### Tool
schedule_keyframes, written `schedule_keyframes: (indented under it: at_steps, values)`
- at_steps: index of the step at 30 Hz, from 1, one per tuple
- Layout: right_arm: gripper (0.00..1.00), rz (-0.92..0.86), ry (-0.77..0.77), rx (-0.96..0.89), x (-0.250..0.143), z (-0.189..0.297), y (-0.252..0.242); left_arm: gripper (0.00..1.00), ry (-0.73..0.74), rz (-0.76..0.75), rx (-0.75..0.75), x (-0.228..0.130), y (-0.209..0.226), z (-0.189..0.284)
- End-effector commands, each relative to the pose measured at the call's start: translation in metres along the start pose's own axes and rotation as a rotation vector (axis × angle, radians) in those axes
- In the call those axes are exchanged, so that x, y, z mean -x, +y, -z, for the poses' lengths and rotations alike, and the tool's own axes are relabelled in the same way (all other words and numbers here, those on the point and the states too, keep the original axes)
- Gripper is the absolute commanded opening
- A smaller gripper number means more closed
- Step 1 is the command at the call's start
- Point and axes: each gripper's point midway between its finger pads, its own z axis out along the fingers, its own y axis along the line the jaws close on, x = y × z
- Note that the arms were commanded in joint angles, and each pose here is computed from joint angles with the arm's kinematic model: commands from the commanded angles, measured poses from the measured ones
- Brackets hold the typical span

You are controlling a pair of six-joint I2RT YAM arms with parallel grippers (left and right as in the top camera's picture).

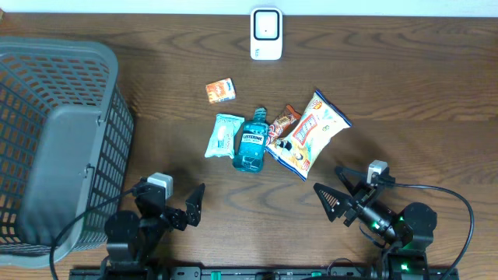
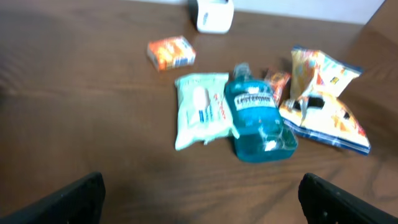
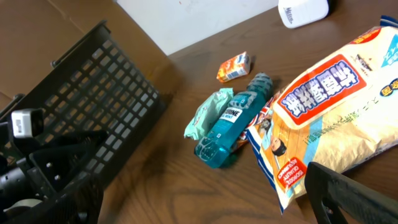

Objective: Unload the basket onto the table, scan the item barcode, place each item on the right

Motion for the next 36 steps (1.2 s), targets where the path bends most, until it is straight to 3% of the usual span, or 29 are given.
schedule_keyframes:
  at_steps: [1, 6, 11, 15, 19, 29, 36]
  values:
    - [0.99, 0.012, 0.01, 0.035, 0.001, 0.0, 0.009, 0.99, 0.015, 0.012, -0.005, -0.008, 0.0, -0.001]
    - [0.99, 0.001, 0.024, 0.063, 0.008, 0.001, 0.02, 0.99, 0.018, 0.013, -0.004, -0.008, 0.0, -0.001]
    - [0.99, -0.012, 0.031, 0.006, 0.042, 0.007, 0.041, 1.0, 0.018, 0.013, -0.004, -0.008, 0.0, -0.001]
    - [0.98, -0.074, 0.093, -0.38, 0.073, 0.023, 0.02, 0.99, 0.018, 0.013, -0.004, -0.008, 0.0, -0.001]
    - [0.99, -0.089, 0.209, -0.55, 0.079, 0.008, 0.01, 0.99, 0.018, 0.013, -0.004, -0.008, 0.0, -0.001]
    - [0.99, -0.099, 0.563, -0.87, 0.034, -0.079, -0.004, 0.99, 0.018, 0.013, -0.004, -0.008, 0.0, -0.001]
    - [0.99, -0.03, 0.689, -0.834, -0.001, -0.144, 0.001, 0.99, 0.018, 0.013, -0.004, -0.008, 0.0, -0.001]
